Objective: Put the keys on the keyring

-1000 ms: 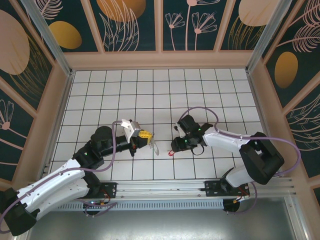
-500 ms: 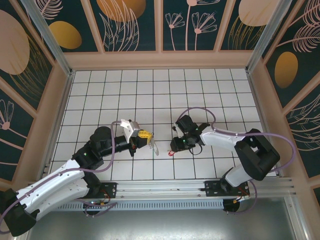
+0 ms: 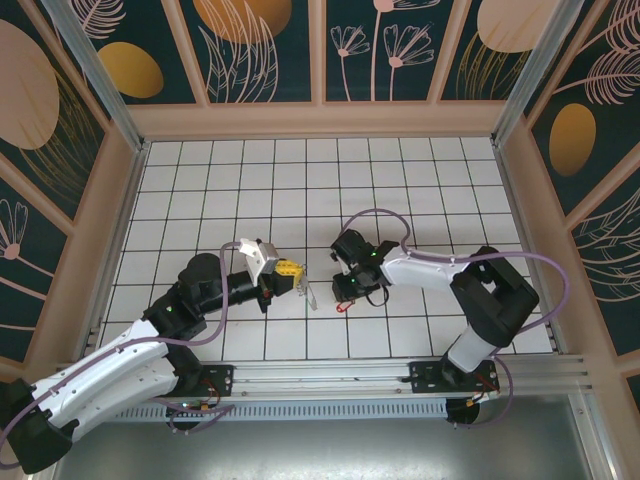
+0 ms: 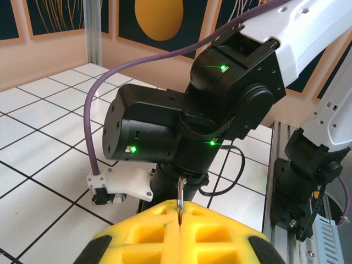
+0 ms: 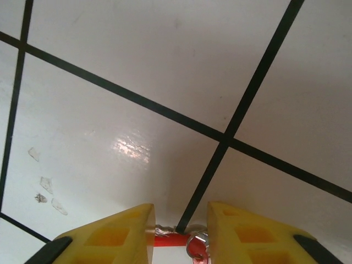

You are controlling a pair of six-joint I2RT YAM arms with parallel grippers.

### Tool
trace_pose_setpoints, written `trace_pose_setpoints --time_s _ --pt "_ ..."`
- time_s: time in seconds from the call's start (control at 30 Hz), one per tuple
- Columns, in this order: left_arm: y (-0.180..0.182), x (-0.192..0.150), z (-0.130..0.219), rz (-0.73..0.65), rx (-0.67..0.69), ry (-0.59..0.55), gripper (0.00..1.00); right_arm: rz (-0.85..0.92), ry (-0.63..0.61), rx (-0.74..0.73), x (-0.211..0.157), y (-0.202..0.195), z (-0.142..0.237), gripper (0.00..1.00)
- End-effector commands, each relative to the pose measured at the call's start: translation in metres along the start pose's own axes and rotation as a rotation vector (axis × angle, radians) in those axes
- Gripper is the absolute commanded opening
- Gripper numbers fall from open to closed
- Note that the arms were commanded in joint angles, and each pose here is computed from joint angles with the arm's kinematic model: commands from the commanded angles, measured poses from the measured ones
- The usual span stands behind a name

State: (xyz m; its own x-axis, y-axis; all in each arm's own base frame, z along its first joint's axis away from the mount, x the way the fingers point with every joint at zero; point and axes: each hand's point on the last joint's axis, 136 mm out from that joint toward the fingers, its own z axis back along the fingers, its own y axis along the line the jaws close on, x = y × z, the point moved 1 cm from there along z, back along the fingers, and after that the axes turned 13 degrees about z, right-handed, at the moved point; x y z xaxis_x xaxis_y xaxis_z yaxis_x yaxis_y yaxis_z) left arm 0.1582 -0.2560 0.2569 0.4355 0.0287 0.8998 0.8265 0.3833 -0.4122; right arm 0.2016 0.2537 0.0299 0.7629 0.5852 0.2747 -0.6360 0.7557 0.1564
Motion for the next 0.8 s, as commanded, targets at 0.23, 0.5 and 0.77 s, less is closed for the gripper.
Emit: trace_pose_setpoints --time_s 0.23,0.5,0.77 --pt "-0.005 0.009 0.002 -0.014 -0.015 -0.042 0.00 0.018 0.104 -0.152 -0.030 -0.013 0.005 0.33" --pt "-0.006 0.011 0.003 -0.016 -0.018 -0.046 0.00 0.001 0.086 -0.138 -0.031 -0.014 0.004 0.21" --pt "-0.006 0.011 0.004 -0.016 -0.018 -0.047 0.00 -0.020 0.066 -0.137 -0.032 -0.017 0.011 0.13"
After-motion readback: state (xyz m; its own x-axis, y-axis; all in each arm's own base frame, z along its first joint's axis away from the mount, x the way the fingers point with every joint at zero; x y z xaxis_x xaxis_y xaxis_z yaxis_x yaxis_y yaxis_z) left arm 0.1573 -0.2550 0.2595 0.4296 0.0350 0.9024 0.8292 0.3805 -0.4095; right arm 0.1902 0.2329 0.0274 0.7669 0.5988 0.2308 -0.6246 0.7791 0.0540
